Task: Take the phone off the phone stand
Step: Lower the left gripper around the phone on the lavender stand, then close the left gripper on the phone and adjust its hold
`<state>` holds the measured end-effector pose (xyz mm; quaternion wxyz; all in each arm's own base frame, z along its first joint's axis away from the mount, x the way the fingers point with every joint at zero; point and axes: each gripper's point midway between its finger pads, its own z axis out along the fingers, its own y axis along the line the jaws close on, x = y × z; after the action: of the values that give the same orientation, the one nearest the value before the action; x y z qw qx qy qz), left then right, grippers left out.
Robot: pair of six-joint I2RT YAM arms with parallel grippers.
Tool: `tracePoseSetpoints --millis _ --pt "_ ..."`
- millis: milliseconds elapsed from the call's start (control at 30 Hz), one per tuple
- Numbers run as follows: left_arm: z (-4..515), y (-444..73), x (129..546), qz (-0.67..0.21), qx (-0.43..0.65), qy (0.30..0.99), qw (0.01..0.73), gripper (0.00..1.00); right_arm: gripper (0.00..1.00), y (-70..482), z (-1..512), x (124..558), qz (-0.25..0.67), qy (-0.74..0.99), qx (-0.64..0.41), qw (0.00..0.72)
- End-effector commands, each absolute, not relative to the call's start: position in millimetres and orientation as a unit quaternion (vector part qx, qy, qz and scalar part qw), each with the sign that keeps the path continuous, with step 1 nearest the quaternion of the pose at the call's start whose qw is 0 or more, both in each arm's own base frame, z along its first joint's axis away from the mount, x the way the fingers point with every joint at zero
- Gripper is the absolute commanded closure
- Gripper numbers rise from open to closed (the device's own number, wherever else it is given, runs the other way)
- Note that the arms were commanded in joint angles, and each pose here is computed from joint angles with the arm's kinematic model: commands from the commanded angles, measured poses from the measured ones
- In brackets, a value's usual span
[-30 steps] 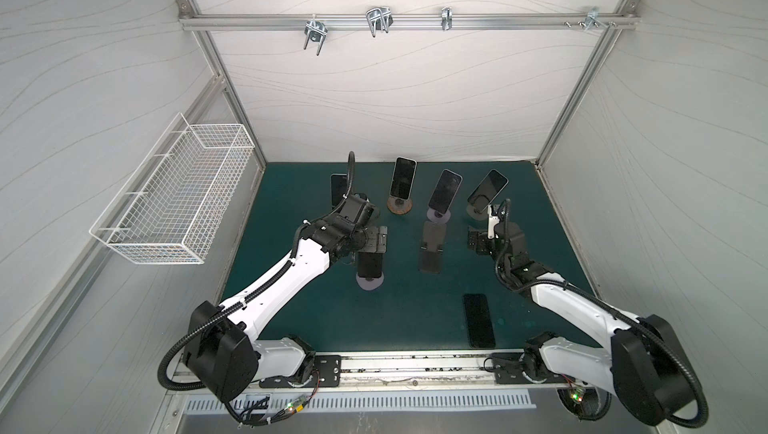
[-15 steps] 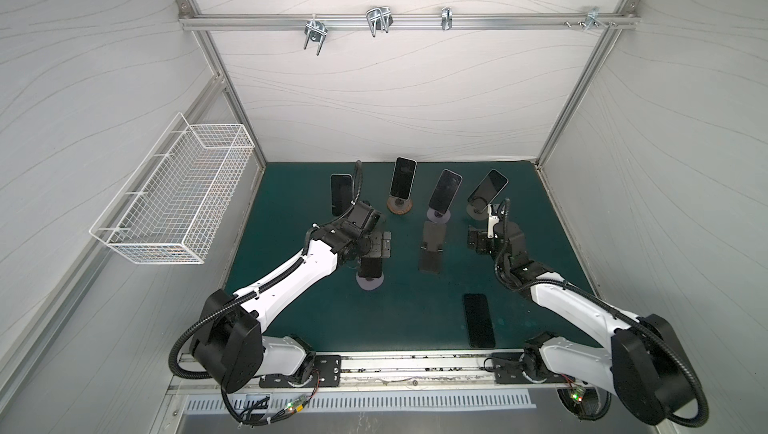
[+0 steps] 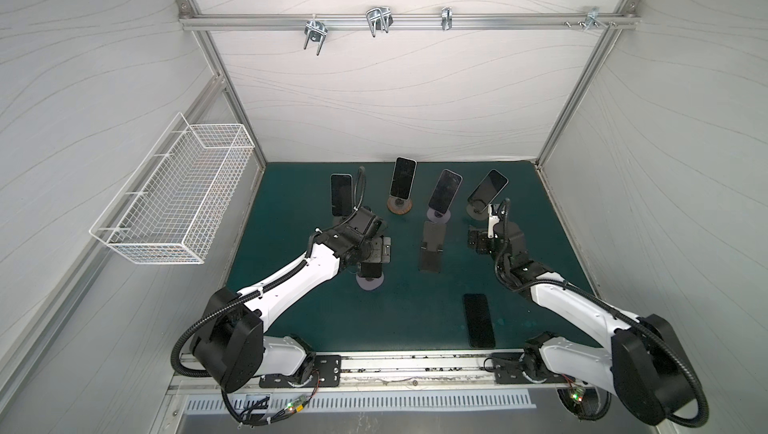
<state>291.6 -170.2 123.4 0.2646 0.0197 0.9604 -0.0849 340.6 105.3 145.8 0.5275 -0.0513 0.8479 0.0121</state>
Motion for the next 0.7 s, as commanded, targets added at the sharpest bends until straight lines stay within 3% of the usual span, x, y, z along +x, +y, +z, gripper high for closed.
tracePoseSetpoints --millis 0,233,467,667 --pt "125.0 -177.2 300.0 -0.089 0.025 0.955 0.281 0.0 0.01 105.9 152.8 340.4 0.013 0.842 -0.046 0.537" --pt "118.4 -184.1 298.1 -0.095 0.055 0.956 0.272 0.0 0.01 106.2 151.9 341.2 0.011 0.844 -0.047 0.534" --pt "118.4 -179.9 299.2 -0.084 0.057 0.956 0.276 0.23 0.01 105.3 151.1 340.8 0.008 0.844 -0.045 0.534" --pt "128.5 -170.0 304.1 -0.056 0.057 0.952 0.295 0.28 0.01 104.8 151.0 341.7 0.006 0.845 -0.044 0.533"
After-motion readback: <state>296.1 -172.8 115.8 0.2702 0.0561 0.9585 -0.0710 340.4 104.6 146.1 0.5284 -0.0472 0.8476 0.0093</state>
